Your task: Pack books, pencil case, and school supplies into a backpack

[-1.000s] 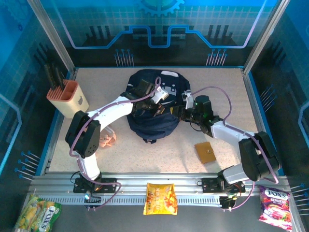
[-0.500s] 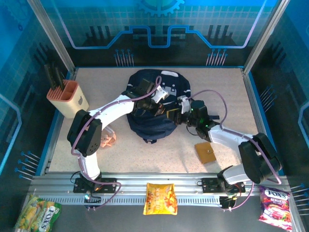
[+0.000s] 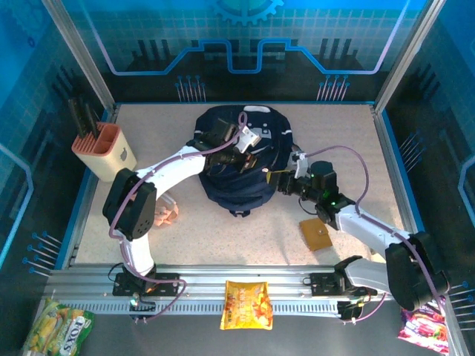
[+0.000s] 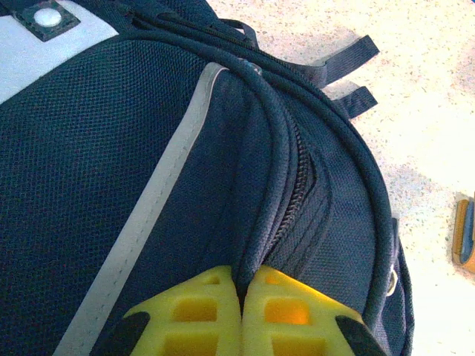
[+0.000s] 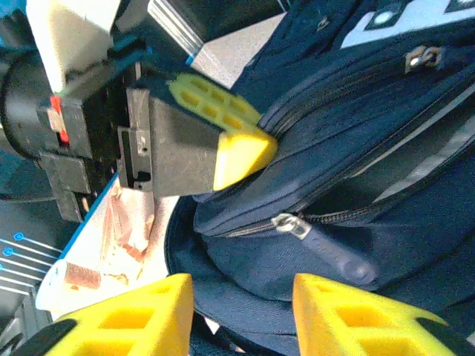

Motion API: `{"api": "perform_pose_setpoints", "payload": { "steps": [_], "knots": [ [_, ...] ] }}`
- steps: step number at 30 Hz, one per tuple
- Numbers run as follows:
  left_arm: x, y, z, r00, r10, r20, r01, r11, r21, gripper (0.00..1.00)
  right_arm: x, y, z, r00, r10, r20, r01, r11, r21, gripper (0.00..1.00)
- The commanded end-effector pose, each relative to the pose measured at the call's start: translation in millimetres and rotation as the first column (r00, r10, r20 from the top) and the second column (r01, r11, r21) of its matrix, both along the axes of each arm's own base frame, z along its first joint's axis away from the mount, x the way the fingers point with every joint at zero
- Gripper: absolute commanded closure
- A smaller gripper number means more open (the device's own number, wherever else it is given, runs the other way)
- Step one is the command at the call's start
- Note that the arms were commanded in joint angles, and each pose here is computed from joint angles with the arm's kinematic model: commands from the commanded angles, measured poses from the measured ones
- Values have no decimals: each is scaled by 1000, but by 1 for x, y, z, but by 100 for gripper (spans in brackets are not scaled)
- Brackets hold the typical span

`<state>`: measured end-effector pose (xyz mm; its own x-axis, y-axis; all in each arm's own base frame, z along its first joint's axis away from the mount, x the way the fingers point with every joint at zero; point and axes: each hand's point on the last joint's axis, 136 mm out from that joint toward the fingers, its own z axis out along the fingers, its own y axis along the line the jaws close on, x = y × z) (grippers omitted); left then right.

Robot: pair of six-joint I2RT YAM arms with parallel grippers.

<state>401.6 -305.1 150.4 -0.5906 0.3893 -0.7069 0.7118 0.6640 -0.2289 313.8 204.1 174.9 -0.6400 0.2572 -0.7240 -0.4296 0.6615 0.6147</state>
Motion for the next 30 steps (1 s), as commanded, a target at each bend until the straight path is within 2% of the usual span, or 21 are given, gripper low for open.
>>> {"api": "perform_pose_setpoints", "payload": {
  "steps": [1, 5, 11, 15, 25, 30],
  "knots": [
    [11, 2, 47, 991, 13, 131, -3, 997, -81, 99, 3, -13, 9, 996, -70, -57, 74, 994, 79, 55],
    [5, 1, 51, 988, -11, 152, 25, 995, -94, 99, 14, -30, 8, 973, -159, -165, 175, 980, 93, 51],
    [-4, 1, 50, 986, -46, 161, 63, 993, -99, 98, 23, -26, 8, 924, -159, -347, 206, 973, 101, 43],
    [-5, 1, 47, 987, -50, 155, 65, 993, -95, 98, 35, -24, 7, 884, -171, -435, 248, 961, 125, 42],
    [-11, -3, 46, 985, -75, 155, 91, 991, -98, 96, 65, -3, 3, 840, -109, -532, 264, 938, 224, 36],
    [-13, -4, 42, 986, -77, 146, 91, 992, -92, 94, 82, 8, 11, 847, -92, -523, 262, 929, 260, 36]
  ]
}}
